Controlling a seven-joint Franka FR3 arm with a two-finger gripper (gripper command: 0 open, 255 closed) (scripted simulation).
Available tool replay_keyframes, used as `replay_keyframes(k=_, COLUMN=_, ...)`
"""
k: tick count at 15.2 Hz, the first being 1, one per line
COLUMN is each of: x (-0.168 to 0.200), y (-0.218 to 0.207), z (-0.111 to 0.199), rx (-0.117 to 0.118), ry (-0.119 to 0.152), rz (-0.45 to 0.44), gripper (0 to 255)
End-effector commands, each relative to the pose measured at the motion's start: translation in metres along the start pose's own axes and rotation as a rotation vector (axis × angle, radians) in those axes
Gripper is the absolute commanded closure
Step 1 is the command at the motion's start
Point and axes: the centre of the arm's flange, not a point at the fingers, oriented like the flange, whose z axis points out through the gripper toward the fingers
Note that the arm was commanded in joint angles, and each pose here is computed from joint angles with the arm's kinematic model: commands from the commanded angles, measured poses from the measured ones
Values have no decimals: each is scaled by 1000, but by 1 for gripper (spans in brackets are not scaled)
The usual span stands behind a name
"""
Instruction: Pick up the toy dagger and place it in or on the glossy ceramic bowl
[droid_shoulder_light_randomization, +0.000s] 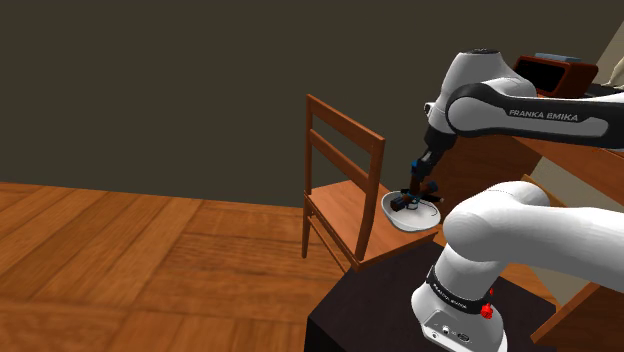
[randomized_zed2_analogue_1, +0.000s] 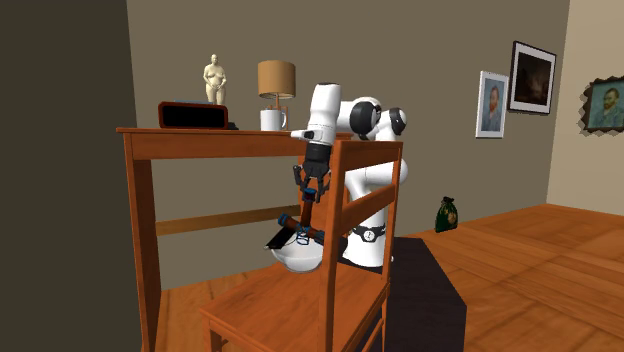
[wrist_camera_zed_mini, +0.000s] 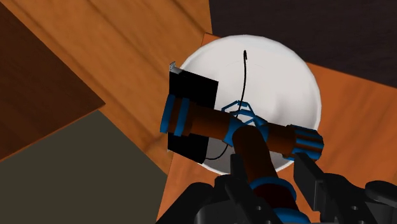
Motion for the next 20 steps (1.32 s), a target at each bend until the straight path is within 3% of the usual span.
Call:
replay_keyframes(k=1, x=0, y=0, z=3, rx=0, ry=1, rz=0, gripper=255)
replay_keyframes(k=7, x=0, y=0, z=3, rx=0, ry=1, rz=0, gripper=255)
replay_keyframes(k=8, x=0, y=0, z=3, rx=0, ry=1, rz=0, gripper=0)
replay_keyframes(k=13, x=0, y=0, z=3, rx=0, ry=1, rz=0, gripper=0)
replay_keyframes(k=17, x=0, y=0, z=-47, rx=0, ry=1, rz=0, gripper=0)
replay_keyframes(k=20, x=0, y=0, z=-47, rx=0, ry=1, rz=0, gripper=0)
